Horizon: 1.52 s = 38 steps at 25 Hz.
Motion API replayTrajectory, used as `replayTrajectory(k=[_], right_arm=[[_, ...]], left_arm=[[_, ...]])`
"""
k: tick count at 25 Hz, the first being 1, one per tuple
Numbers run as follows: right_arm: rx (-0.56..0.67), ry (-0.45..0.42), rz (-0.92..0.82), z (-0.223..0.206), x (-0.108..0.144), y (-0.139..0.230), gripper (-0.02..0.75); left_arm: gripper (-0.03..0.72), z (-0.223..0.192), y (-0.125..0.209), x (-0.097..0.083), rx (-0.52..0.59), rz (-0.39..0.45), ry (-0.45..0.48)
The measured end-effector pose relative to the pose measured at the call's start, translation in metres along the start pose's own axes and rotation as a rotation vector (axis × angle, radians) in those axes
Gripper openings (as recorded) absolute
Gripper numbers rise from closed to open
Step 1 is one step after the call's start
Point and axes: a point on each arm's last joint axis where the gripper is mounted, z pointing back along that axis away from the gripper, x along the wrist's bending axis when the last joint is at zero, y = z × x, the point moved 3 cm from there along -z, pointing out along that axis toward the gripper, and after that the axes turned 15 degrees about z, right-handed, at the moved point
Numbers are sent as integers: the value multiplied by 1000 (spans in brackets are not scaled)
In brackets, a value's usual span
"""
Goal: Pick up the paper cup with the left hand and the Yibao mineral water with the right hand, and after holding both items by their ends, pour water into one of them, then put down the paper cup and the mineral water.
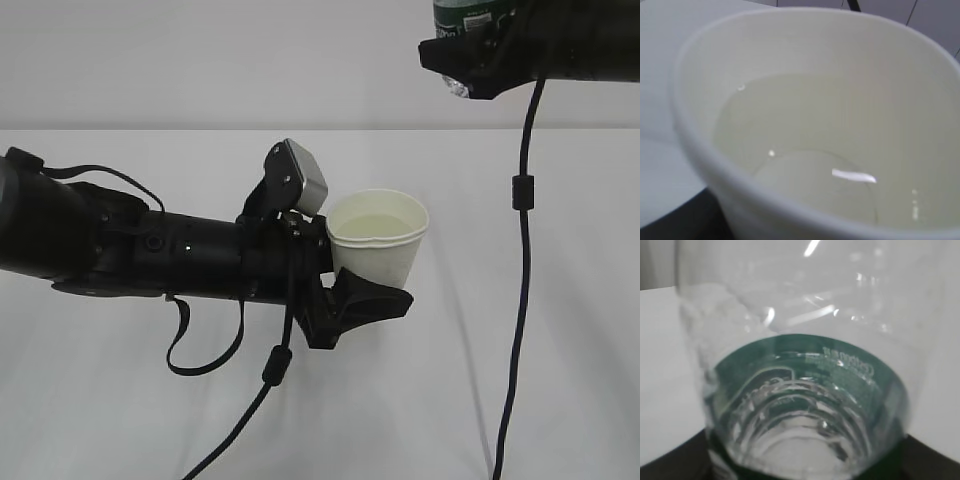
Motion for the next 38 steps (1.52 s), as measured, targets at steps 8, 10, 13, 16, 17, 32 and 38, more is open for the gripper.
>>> replayTrajectory(k=[8,10,13,16,17,32,38], right_arm=[[24,30,-15,0,-4,3,435],[33,36,-15,0,-4,4,435],[46,48,-19,0,-6,6,435],[55,57,-23,0,-7,7,435],[55,58,-25,0,-7,7,435],[83,128,-87,3,-17,12,435],[87,172,-136,8,-28,20,435]], left_arm=[[456,0,0,0,0,0,0],[456,0,0,0,0,0,0],[456,0,0,0,0,0,0],[456,0,0,0,0,0,0],[456,0,0,0,0,0,0],[456,0,0,0,0,0,0],[456,0,0,0,0,0,0]])
